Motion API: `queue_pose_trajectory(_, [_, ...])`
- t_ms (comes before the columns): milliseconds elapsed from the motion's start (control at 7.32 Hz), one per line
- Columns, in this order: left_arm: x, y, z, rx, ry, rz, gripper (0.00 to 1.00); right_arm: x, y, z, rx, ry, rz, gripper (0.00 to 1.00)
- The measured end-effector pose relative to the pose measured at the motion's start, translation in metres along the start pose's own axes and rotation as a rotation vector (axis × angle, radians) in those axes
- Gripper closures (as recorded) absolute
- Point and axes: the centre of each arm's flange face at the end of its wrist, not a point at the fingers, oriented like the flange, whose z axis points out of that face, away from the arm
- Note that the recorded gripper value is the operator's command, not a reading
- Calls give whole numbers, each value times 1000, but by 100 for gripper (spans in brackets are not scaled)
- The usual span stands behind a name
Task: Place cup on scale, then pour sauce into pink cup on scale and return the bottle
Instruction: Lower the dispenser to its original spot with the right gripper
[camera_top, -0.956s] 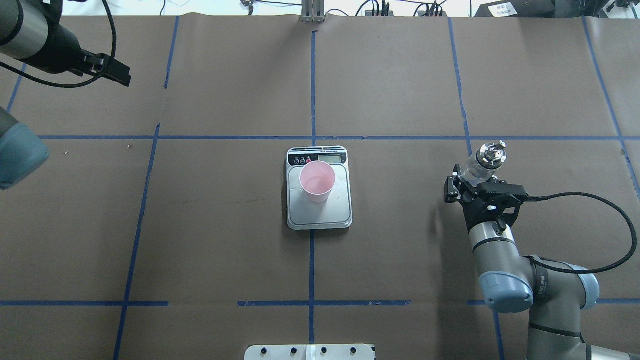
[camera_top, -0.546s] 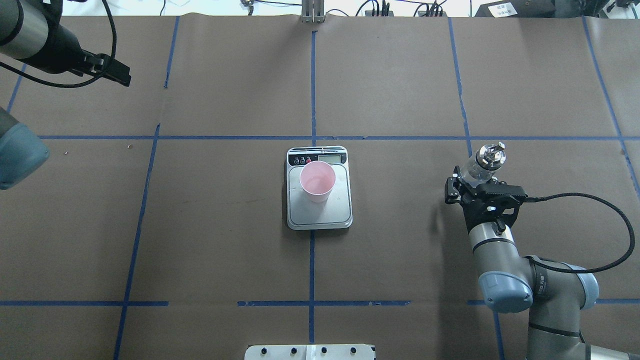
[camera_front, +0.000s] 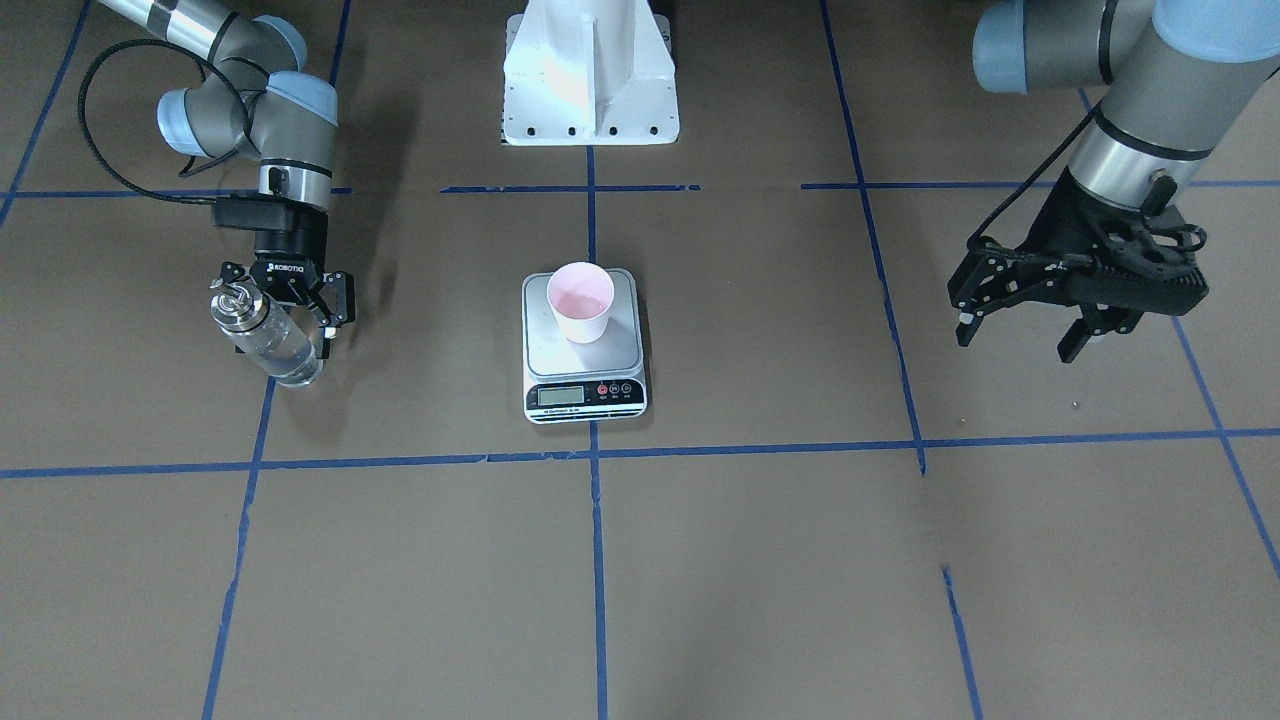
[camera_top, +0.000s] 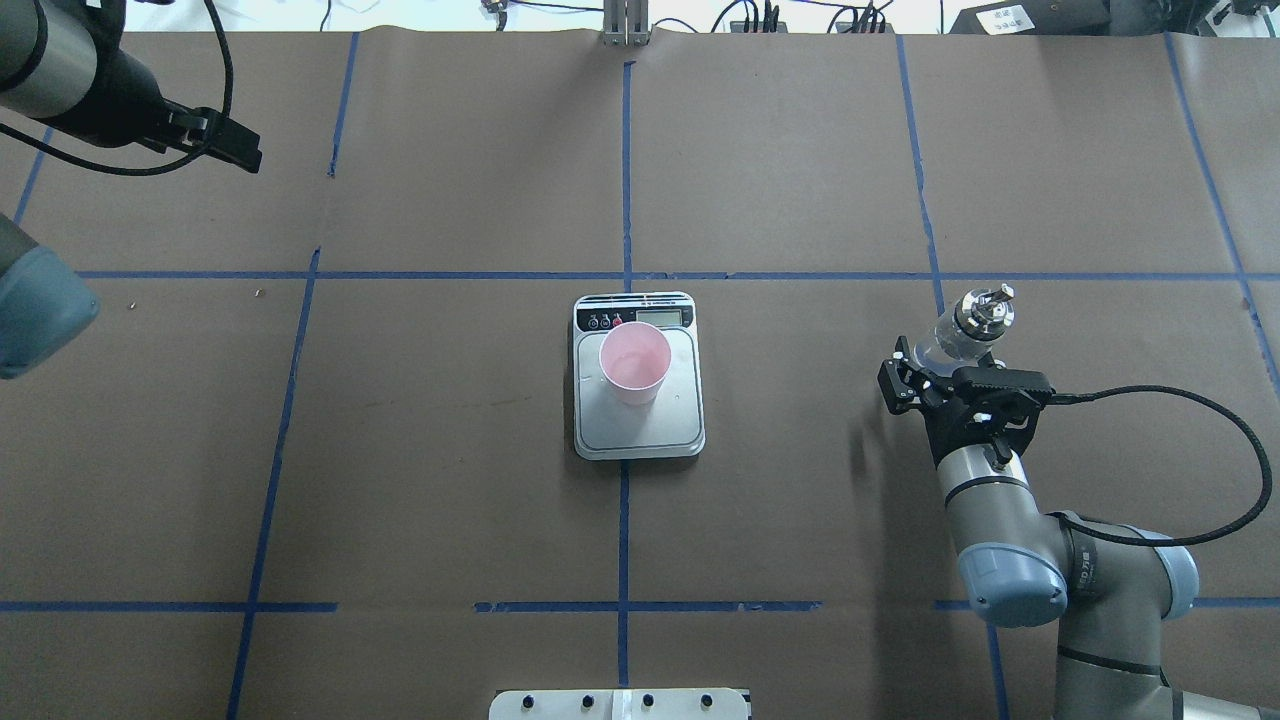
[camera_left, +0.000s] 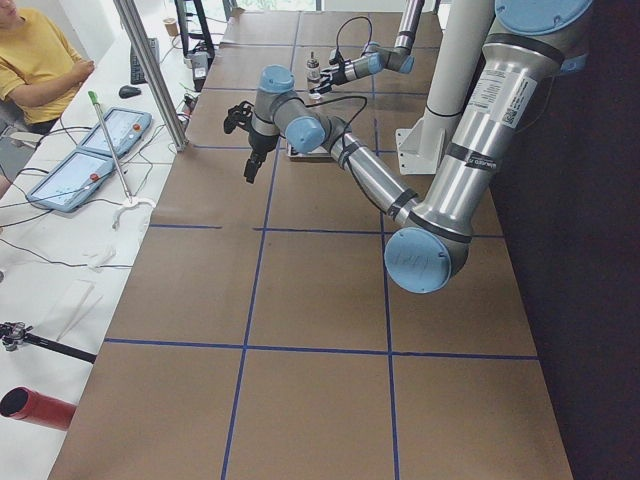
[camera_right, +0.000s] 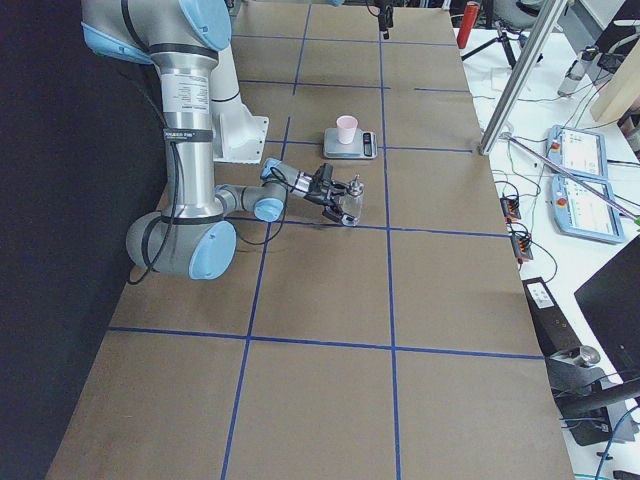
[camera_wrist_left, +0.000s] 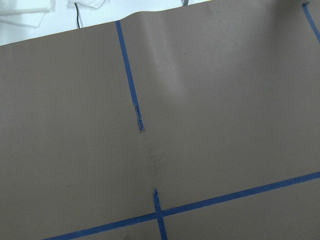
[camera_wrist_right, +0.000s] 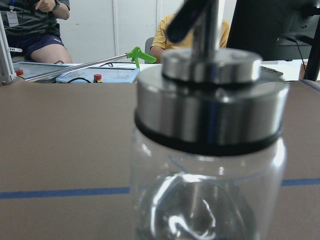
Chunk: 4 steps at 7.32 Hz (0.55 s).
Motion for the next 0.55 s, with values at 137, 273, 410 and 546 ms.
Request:
queue_pose_trajectory(137, [0,0,0,0,0,0,1,4,-2,-5,-1,-4,-1,0])
queue_pose_trajectory(273, [0,0,0,0,0,-3,1,12,-4,-16,-11,-14,-7,0])
queue_pose_trajectory(410, [1,0,-2,2,1,-7,1,21,-7,-32,-26,-31,-13,0])
queue_pose_trajectory(546, [1,0,-3,4,2,-9,1,27,-7,-45,-42,-46,-20,0])
